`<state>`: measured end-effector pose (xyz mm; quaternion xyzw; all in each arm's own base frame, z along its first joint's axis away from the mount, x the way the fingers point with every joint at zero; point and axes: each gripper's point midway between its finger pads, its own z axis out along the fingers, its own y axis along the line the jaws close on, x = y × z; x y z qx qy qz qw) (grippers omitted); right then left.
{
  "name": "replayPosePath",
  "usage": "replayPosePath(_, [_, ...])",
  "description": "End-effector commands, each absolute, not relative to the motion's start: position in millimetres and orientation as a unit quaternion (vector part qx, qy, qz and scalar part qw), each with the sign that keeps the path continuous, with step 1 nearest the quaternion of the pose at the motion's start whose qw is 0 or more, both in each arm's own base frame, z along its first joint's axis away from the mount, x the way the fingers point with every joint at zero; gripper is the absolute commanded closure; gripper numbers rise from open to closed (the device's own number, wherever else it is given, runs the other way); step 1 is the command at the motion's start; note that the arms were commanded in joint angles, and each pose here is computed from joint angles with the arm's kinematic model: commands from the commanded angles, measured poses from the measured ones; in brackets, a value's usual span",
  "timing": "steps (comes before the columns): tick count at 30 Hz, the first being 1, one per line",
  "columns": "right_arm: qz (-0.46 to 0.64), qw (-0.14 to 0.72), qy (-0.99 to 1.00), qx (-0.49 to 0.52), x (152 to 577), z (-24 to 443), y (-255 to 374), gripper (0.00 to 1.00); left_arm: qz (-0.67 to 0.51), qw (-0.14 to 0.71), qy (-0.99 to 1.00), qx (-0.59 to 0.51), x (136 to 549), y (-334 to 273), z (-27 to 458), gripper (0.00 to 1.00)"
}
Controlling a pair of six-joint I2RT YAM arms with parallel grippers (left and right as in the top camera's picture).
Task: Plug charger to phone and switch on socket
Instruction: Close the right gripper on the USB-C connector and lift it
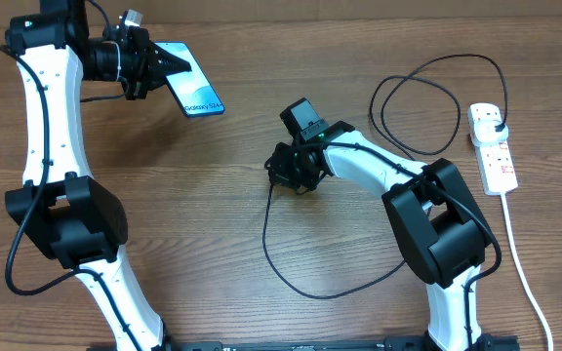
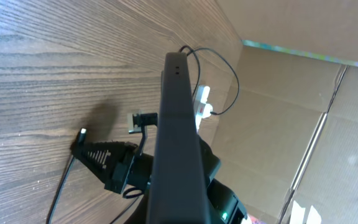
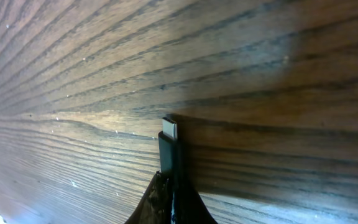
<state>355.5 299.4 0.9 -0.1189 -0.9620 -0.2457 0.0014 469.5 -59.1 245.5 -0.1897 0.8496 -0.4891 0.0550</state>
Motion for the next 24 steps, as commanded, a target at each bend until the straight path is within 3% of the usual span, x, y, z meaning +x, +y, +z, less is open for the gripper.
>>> replayPosePath(1, [-0.231,0.002,-0.969,-0.091,356.9,-16.4,288.6,0.96,-0.498,0.07,0.85,-0.16,464.6,-64.7,258.4,0.96])
replayPosePath(6, [-0.309,0.027,-0.949,-0.05,359.6,4.2,289.9,0.96,-0.496,0.068,0.853,-0.145,459.2,-66.0,257.3,0.96])
replayPosePath(11, [-0.346,-0.004,-0.938,-0.012,371.1,40.1,278.8,0.96,-0.496,0.066,0.856,-0.13,453.4,-67.4,256.6,0.96])
replayPosePath(24, [-0.398,-0.112,-0.907,0.074,348.9,180.2,270.1,0.96,-0.515,0.066,0.848,-0.105,447.9,-74.9,262.8,0.96])
